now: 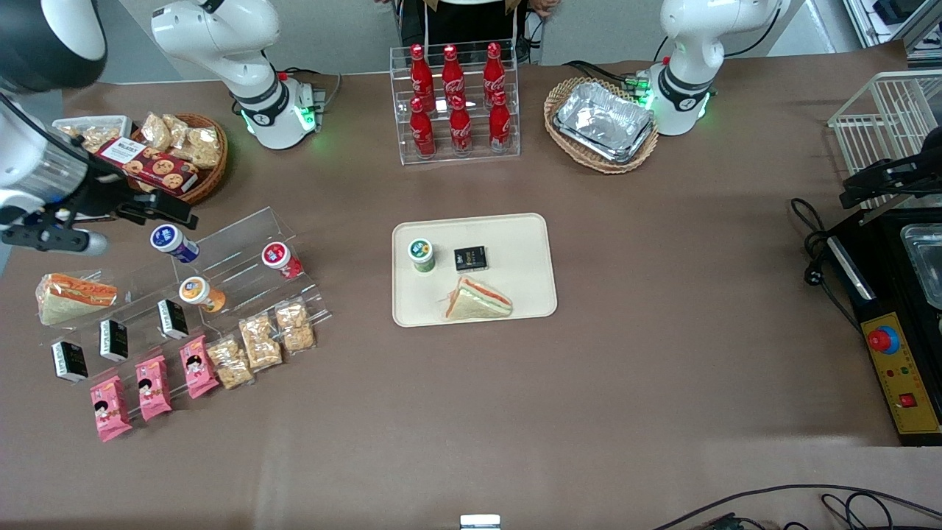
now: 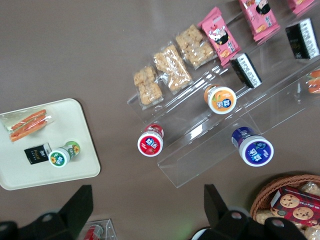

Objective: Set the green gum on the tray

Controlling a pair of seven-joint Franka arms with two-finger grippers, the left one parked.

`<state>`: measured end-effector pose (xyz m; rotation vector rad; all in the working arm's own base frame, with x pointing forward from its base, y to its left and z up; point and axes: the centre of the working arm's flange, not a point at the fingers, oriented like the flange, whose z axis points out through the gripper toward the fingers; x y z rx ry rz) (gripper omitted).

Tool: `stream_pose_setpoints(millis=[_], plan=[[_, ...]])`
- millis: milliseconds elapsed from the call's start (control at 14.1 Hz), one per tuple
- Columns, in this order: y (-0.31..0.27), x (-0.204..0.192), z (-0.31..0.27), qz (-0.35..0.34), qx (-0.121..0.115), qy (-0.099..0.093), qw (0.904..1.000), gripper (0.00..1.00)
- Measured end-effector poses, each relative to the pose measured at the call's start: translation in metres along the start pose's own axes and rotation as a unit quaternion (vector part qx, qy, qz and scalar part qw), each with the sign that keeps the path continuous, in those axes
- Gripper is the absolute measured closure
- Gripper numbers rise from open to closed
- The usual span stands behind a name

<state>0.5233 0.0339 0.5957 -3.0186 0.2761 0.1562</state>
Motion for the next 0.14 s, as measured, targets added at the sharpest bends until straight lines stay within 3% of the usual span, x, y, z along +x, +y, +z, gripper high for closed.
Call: stream_pose_setpoints(millis=[141], plan=[[-0.0025,0.0001,-0.0169,-0.003,-0.003,0.012,0.9999,0.01]])
